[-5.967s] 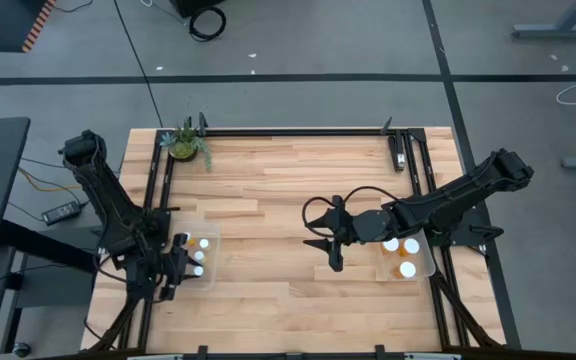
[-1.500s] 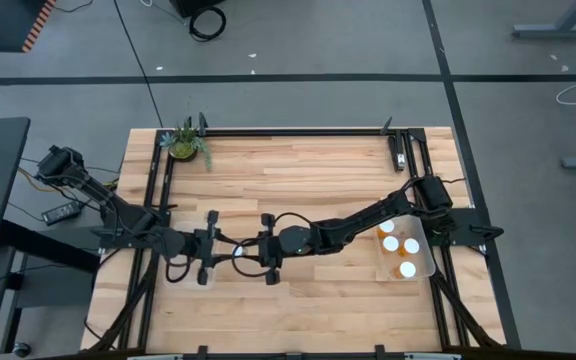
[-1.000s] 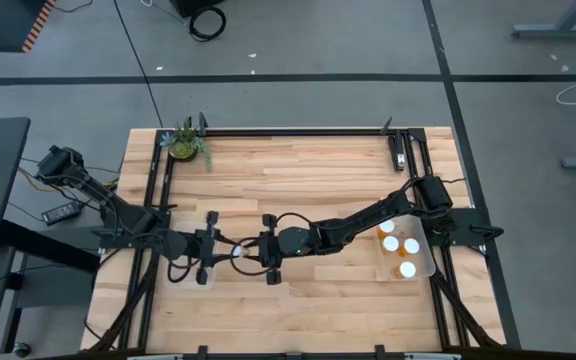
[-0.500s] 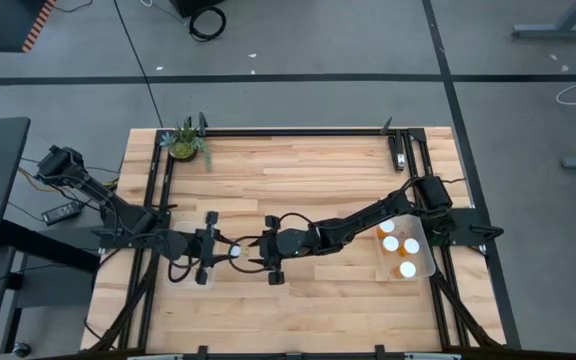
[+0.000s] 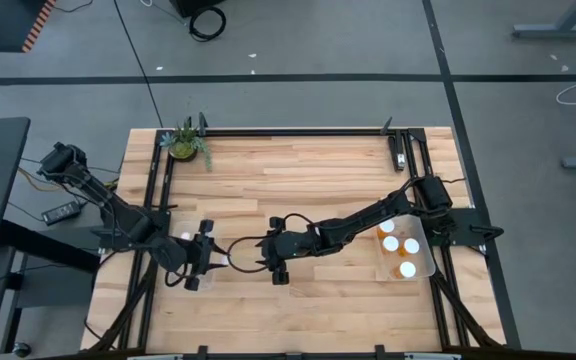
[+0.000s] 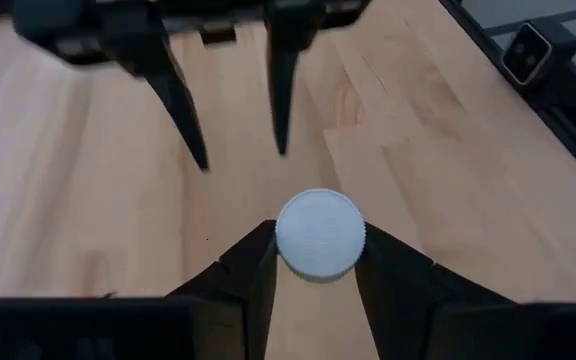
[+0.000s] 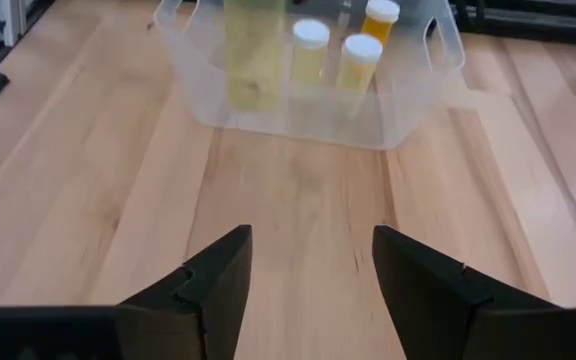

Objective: Pick and place medicine bottles into bin by pill shape (circle, oval)
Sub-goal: Put the small light yellow pill bottle into the left transparent bin

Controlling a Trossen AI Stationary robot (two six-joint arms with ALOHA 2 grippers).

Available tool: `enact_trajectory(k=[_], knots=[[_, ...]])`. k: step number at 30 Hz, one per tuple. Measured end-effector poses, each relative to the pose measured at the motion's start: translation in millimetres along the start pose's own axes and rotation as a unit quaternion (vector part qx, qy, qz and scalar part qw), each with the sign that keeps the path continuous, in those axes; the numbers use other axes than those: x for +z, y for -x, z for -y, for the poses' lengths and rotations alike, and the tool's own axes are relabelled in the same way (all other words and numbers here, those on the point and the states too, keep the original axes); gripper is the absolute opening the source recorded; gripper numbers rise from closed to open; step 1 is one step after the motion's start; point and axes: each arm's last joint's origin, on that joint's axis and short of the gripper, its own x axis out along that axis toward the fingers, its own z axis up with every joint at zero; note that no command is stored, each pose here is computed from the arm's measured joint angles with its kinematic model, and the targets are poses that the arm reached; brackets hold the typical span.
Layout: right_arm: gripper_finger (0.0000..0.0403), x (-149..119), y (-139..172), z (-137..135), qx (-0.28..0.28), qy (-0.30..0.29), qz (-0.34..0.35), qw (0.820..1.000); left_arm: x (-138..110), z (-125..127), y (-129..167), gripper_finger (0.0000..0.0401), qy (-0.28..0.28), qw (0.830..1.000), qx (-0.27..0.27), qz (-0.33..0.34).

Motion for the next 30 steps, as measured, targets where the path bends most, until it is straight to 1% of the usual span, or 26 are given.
enact_trajectory(k=[3,7,13,17,21,23,30], knots=[[0.0216,-2.3,0.0,0.1,-0.001,-0.002,-0.012,1.000,-3.2,5.5,2.9,0.0139,0.010,1.000,-0.012,-0.009],[0.0216,-4.7,0.1,0.3,-0.001,-0.006,-0.024,1.000,-7.6,12.5,6.8,0.0134,0.015,0.999,-0.028,-0.021],[0.0216,-4.5,1.1,-0.6,-0.001,-0.008,-0.025,1.000,-15.4,17.9,11.3,0.0136,0.034,0.998,-0.035,-0.049],[0.0216,-3.7,1.7,-0.7,0.000,-0.008,-0.023,1.000,-16.8,21.0,14.3,0.0139,0.037,0.997,-0.043,-0.051],[0.0216,-3.6,1.7,-0.6,-0.001,-0.008,-0.023,1.000,-19.0,19.5,20.2,0.0131,0.035,0.997,-0.046,-0.058],[0.0216,-3.6,1.7,-0.7,0.000,-0.008,-0.023,1.000,-19.4,17.0,23.6,0.0129,0.043,0.996,-0.045,-0.059],[0.0216,-3.5,1.7,-0.7,-0.001,-0.009,-0.022,1.000,-23.7,9.9,31.4,0.0137,0.048,0.995,-0.036,-0.077]])
